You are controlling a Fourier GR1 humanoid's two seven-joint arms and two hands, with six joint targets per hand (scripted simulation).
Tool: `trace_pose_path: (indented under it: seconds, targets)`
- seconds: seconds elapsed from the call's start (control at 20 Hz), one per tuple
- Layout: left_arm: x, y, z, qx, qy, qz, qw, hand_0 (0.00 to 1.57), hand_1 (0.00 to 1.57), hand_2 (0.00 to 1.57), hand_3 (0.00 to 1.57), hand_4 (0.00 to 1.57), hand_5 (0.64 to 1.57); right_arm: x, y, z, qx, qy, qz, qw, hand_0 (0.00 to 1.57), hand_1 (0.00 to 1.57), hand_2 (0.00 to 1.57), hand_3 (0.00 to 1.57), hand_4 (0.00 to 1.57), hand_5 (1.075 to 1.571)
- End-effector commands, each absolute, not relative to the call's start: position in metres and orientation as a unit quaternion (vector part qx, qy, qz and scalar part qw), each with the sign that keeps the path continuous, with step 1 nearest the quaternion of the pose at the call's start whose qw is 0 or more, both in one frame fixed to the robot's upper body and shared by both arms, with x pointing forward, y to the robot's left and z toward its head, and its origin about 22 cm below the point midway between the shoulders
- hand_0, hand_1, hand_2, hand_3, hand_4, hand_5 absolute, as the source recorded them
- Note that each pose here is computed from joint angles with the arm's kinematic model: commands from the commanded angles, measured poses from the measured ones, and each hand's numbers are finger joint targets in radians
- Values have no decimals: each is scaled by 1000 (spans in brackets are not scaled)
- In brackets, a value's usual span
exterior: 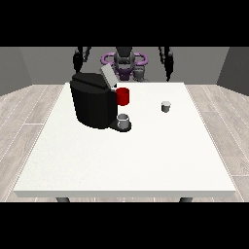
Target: Insert the coffee pod into the coffee machine and close the lid
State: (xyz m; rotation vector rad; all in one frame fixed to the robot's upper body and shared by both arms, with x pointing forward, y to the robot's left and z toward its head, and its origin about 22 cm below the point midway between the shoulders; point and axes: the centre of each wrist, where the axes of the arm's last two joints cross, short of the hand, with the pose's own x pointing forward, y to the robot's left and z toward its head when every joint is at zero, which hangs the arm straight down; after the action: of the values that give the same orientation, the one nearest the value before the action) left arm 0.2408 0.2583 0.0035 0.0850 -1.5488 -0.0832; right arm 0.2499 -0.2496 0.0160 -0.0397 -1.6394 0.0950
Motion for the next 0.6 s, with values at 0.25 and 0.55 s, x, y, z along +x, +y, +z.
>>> trace_pose_path:
  seconds: [0.25,0.55]
  targets:
    - [254,272,8,-8,-765,-29,643,0,0,0,0,265,1571,238,-242,-8,-23,-687,45,725,0,0,0,0,128,1571]
    - [254,323,23,35,-754,-104,648,0,0,0,0,213,1571,235,-252,-15,-62,-732,-58,676,0,0,0,0,145,1571]
